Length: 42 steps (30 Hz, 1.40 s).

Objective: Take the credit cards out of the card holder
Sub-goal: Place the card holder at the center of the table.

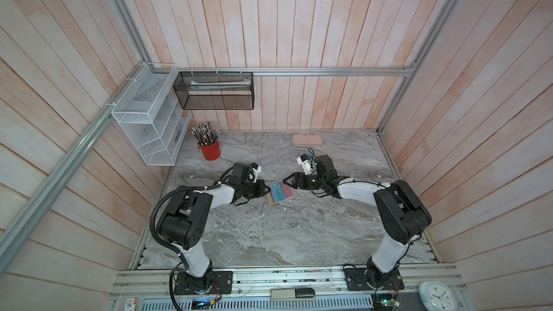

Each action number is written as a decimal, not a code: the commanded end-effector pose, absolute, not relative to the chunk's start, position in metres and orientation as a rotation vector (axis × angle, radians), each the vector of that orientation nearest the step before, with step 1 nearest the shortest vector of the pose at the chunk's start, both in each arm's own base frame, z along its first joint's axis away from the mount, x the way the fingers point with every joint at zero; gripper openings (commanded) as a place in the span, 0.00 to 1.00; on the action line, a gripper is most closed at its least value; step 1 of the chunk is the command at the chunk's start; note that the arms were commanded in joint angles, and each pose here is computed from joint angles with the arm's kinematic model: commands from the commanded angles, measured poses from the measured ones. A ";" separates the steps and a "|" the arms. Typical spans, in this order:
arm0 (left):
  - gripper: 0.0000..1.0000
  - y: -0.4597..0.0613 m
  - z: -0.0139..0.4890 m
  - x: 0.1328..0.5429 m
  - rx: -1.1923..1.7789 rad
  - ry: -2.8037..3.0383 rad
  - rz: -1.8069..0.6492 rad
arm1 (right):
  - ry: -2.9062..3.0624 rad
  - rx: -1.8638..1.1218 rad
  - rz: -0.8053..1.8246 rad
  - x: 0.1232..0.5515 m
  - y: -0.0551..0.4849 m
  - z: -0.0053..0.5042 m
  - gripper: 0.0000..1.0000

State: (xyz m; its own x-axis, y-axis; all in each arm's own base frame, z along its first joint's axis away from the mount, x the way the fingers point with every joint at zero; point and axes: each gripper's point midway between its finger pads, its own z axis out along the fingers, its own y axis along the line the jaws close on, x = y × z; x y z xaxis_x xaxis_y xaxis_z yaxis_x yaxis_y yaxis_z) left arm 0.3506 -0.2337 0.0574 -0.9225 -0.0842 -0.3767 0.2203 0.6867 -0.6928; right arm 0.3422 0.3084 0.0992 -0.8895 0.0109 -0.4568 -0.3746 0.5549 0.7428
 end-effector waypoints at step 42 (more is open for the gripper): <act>1.00 -0.210 0.181 0.367 -0.033 2.294 -1.118 | 2.524 -0.347 1.359 0.314 0.352 0.051 0.65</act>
State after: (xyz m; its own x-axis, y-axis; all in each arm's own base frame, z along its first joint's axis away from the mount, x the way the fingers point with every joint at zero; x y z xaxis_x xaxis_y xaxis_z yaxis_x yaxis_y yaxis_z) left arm 0.3626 -0.2049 0.1537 -0.8418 -0.2347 -0.4861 0.1959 0.7063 -0.6803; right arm 0.3156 0.3487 0.0549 -0.9394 -0.0757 -0.3343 -0.3238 0.5159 0.7931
